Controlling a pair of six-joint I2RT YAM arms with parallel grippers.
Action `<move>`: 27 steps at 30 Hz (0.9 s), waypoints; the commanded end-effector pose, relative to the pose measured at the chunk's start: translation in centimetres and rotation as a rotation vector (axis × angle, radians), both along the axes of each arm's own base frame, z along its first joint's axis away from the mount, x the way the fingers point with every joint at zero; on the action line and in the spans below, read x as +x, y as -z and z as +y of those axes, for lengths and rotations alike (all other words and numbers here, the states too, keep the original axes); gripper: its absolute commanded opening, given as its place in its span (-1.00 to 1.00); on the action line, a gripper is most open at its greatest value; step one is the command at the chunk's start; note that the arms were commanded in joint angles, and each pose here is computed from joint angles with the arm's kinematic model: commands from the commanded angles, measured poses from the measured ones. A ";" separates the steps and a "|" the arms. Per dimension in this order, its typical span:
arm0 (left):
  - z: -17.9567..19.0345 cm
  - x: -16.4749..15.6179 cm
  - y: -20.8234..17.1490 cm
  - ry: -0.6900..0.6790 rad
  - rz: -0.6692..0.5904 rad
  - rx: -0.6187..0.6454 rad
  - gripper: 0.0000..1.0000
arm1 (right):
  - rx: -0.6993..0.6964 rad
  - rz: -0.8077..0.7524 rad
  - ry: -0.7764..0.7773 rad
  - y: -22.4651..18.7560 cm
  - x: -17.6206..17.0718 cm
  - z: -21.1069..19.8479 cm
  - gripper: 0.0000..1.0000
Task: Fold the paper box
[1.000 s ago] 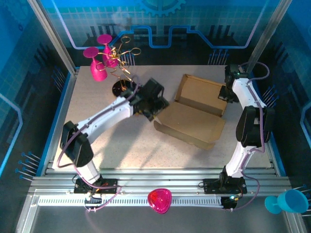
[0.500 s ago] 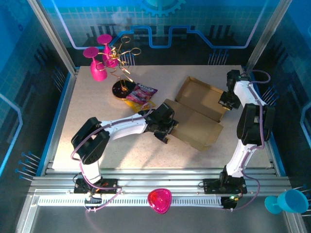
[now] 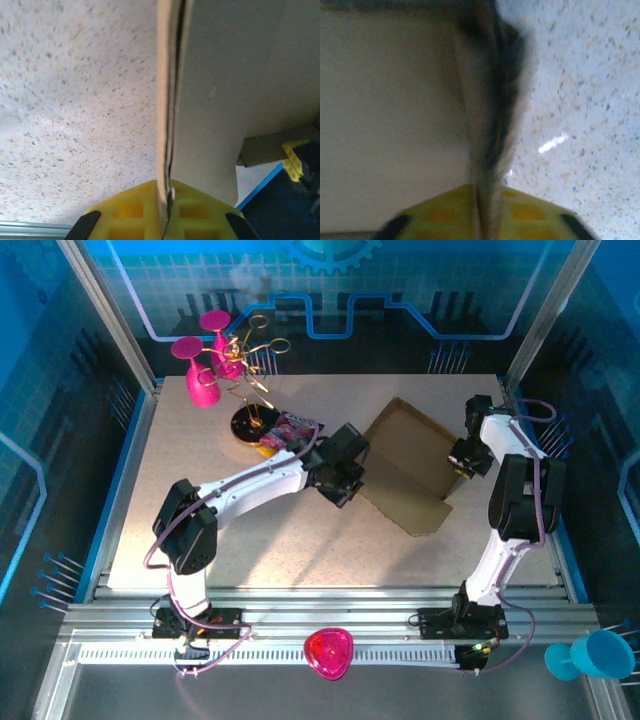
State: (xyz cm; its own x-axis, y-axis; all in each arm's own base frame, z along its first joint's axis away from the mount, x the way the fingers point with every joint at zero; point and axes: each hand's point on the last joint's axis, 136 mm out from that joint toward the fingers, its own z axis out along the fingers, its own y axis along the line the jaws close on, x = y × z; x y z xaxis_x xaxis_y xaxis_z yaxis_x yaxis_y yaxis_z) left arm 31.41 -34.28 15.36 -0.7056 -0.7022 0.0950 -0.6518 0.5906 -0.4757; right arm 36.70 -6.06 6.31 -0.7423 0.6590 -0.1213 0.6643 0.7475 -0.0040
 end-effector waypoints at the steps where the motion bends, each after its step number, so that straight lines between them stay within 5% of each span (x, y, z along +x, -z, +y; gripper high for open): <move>1: 4.4 0.1 1.3 0.150 -0.002 0.282 -1.00 | 0.087 0.010 0.089 -1.2 -2.8 2.6 -0.14; 4: 5.3 0.8 0.9 0.255 -0.016 0.351 -1.00 | 0.102 -0.060 0.112 -3.8 -2.9 3.7 0.41; 9: 6.3 2.5 -0.1 0.417 -0.023 0.402 -1.00 | 0.142 -0.177 0.092 -9.6 -2.6 6.4 0.72; 14: 7.1 4.7 -2.3 0.633 -0.057 0.503 -1.00 | 0.164 -0.348 0.068 -14.3 -1.9 7.6 0.70; 22: 10.0 7.9 -5.7 0.802 -0.173 0.769 -1.00 | 0.312 -0.875 -0.352 -24.5 3.6 12.7 0.38; 27: 10.6 9.6 -7.5 0.871 -0.284 0.875 -1.00 | 0.305 -1.032 -0.528 -28.4 3.5 14.7 0.27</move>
